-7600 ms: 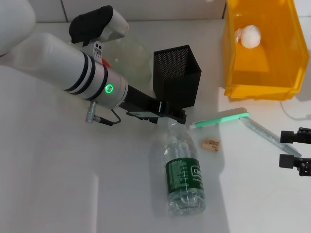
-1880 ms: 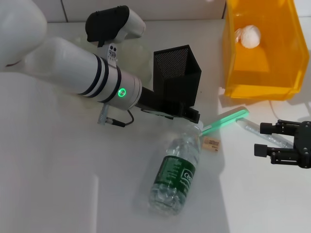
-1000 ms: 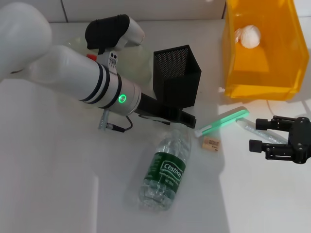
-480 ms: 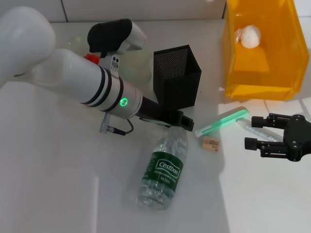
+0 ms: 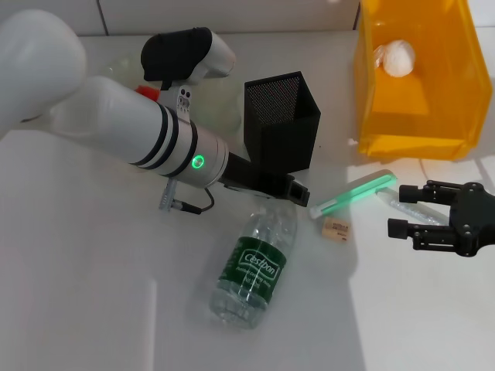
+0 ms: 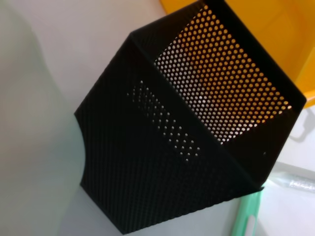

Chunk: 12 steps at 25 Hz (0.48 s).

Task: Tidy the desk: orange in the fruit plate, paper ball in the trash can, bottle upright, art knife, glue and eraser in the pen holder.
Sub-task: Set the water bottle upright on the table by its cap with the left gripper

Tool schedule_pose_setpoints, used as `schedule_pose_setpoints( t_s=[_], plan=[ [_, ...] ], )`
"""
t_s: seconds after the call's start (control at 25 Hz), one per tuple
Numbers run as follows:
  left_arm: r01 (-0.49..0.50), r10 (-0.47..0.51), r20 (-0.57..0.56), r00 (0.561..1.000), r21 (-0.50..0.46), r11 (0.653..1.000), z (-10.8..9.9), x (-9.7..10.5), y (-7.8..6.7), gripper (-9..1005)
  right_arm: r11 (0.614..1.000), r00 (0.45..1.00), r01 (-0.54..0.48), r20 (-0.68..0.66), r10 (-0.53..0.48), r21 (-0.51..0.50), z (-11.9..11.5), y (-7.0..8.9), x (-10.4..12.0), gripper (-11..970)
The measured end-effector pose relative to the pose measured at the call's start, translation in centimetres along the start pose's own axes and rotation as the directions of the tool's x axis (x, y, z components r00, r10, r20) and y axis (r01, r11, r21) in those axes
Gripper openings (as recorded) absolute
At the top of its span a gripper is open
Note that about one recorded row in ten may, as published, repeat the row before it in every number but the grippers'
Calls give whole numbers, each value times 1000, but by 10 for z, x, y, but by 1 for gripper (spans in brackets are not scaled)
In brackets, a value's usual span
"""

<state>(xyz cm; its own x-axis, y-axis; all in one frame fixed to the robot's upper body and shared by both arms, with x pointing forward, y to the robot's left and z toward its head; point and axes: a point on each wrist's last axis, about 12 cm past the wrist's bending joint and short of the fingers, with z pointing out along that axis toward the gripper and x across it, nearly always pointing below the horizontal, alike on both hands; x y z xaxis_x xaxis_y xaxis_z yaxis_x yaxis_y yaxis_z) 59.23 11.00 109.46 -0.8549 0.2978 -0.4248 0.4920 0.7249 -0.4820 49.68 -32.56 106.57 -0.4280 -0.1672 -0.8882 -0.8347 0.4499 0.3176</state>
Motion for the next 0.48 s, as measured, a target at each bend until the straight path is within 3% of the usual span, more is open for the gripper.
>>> schedule_pose_setpoints(
  t_s=[0.48],
  plan=[
    [-23, 18, 105, 994, 48, 999, -23, 10, -5, 451, 1000, 1000, 2, 4, -2, -13, 4, 1, -2, 734]
  ],
)
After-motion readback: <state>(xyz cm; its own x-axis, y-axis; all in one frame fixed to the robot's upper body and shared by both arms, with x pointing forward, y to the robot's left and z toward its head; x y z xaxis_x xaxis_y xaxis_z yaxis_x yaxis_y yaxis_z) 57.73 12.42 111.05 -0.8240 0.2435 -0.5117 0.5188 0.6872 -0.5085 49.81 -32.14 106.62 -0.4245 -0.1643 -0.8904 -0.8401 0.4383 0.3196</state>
